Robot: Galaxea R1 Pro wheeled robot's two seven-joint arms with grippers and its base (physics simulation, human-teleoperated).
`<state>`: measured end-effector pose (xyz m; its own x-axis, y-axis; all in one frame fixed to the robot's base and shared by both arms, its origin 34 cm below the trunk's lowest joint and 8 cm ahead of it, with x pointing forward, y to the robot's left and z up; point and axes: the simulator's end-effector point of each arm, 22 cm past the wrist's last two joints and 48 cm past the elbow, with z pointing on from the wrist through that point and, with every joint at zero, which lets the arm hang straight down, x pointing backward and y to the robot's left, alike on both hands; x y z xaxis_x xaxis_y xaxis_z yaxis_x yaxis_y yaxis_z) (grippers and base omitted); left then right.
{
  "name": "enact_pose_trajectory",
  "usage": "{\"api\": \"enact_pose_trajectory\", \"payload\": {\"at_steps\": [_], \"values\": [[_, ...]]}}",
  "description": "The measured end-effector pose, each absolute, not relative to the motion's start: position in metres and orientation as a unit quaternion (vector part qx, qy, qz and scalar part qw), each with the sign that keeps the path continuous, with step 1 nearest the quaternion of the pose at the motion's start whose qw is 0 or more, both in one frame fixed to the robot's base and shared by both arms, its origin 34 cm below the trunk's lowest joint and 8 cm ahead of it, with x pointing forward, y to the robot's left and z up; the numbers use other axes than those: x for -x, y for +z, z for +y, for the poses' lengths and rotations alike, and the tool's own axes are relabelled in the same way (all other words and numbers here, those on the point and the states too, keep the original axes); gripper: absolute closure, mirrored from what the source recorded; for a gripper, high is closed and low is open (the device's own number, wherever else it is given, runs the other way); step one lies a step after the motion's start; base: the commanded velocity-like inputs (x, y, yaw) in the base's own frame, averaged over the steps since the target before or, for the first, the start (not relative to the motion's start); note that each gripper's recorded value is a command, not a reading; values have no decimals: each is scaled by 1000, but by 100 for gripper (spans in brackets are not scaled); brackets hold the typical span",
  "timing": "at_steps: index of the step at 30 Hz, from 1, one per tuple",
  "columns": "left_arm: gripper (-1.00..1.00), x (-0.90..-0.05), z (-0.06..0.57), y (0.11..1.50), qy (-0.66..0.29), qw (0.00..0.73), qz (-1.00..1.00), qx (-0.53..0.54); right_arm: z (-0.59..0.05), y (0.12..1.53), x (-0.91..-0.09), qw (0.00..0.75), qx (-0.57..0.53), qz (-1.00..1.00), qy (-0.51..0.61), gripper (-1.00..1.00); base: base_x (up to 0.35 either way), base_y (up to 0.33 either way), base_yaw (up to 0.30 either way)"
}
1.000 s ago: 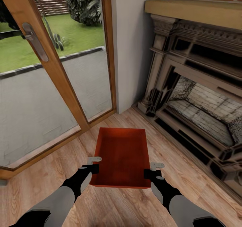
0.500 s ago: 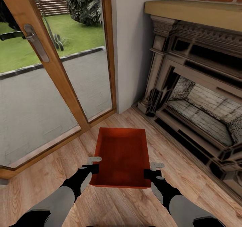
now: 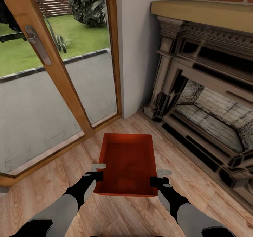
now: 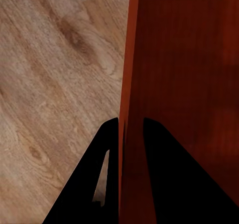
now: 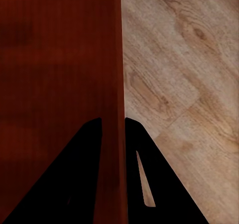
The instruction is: Move the two storage containers from the living room to the garage. In the garage, place one container on the floor and stack the other container on top of it (either order is fine).
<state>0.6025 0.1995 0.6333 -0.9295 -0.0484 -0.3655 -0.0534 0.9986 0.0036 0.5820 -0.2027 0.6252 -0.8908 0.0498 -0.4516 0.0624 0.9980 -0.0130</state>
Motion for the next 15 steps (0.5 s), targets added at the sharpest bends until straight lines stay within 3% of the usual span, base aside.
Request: {"api": "enact_pose_trajectory", "payload": {"at_steps": [15], "values": [[100, -603, 199, 634, 7, 187, 982, 26, -203, 626, -583, 233, -28, 972, -13, 100, 0, 0, 0]]}}
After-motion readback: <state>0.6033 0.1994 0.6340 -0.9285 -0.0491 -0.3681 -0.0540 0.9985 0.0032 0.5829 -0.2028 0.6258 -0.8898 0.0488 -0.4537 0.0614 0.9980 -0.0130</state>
